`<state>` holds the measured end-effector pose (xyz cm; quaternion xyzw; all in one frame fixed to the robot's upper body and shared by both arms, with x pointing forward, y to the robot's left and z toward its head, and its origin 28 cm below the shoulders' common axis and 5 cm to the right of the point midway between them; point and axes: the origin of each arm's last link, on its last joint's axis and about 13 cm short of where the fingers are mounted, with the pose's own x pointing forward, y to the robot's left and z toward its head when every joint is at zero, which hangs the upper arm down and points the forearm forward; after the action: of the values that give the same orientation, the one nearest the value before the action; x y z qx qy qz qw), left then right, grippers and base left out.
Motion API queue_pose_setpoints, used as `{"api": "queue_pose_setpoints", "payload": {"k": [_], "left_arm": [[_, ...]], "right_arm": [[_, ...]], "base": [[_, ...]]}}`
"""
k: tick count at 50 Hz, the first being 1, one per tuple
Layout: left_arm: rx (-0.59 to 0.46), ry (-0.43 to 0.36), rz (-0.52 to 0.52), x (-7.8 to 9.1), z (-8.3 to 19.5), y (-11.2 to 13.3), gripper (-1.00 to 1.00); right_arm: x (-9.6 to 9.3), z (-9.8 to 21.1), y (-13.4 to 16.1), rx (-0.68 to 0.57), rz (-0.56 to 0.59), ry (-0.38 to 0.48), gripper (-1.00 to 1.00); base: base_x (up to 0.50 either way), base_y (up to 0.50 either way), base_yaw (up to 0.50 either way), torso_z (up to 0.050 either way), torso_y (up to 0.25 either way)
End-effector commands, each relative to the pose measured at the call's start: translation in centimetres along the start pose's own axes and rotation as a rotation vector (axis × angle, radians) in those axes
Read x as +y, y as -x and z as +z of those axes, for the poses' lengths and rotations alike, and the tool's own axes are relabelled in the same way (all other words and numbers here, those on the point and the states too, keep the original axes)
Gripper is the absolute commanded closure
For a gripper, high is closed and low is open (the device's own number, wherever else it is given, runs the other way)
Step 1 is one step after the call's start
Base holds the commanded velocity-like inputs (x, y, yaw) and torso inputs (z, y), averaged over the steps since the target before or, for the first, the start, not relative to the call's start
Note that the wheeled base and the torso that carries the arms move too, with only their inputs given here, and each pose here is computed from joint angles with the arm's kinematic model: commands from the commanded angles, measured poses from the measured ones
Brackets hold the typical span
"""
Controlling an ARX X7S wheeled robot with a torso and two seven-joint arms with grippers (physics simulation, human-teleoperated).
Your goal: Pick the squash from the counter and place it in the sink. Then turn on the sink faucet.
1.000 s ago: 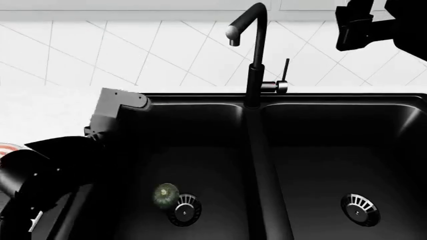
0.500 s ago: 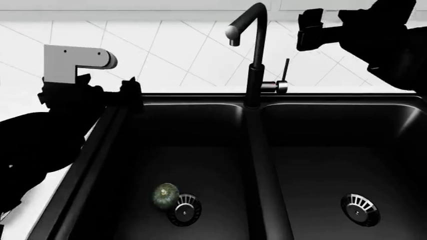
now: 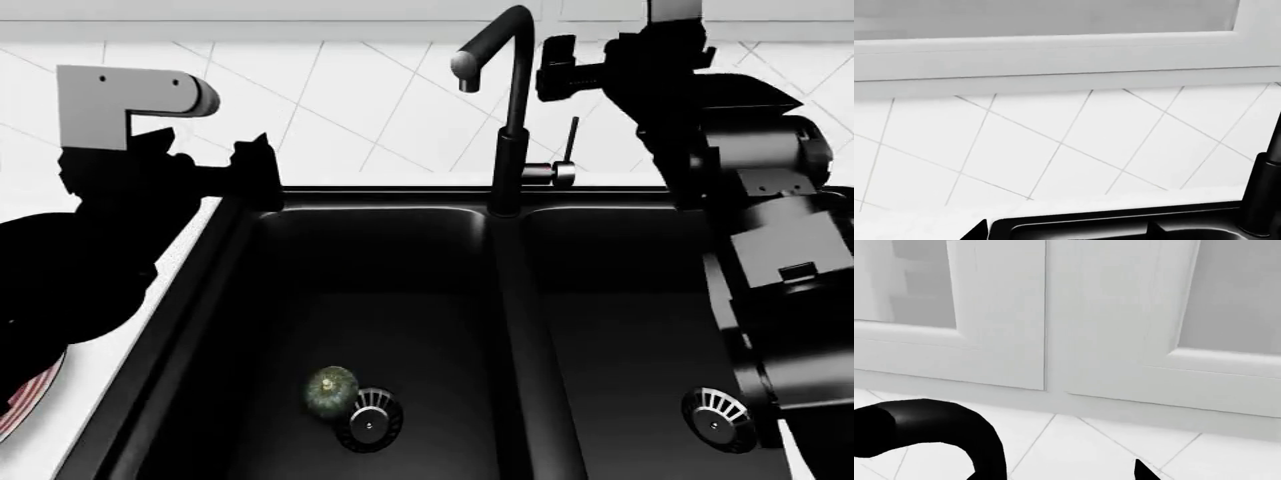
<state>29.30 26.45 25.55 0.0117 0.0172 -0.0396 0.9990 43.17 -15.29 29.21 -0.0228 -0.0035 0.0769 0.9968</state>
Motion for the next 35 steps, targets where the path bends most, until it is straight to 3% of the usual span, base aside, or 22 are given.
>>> {"api": "queue_pose_setpoints", "payload": {"k": [1, 5, 13, 35], "left_arm": [[-0.011, 0.018, -0.018, 0.0, 0.0, 0.0, -1.00], [-0.012, 0.024, -0.018, 0.1, -0.1, 0.0, -1.00], [-0.015, 0.035, -0.014, 0.1, -0.2, 0.0, -1.00], [-0.052, 0.040, -0.045, 0.2, -0.7, 0.2, -1.00]], "right_arm": [[0.9, -2.9, -0.7, 0.029, -0.102, 0.034, -1.00], [0.7, -3.5, -0.6, 0.044, -0.148, 0.053, -1.00], [0.8, -4.6, -0.6, 0.039, -0.124, -0.014, -1.00], [1.3, -8.0, -0.3, 0.063, -0.127, -0.030, -1.00]], "base": [[0.00, 0.00, 0.00, 0.000, 0.000], [0.00, 0.00, 0.00, 0.000, 0.000], [0.00, 0.00, 0.00, 0.000, 0.000], [0.00, 0.00, 0.00, 0.000, 0.000]]}}
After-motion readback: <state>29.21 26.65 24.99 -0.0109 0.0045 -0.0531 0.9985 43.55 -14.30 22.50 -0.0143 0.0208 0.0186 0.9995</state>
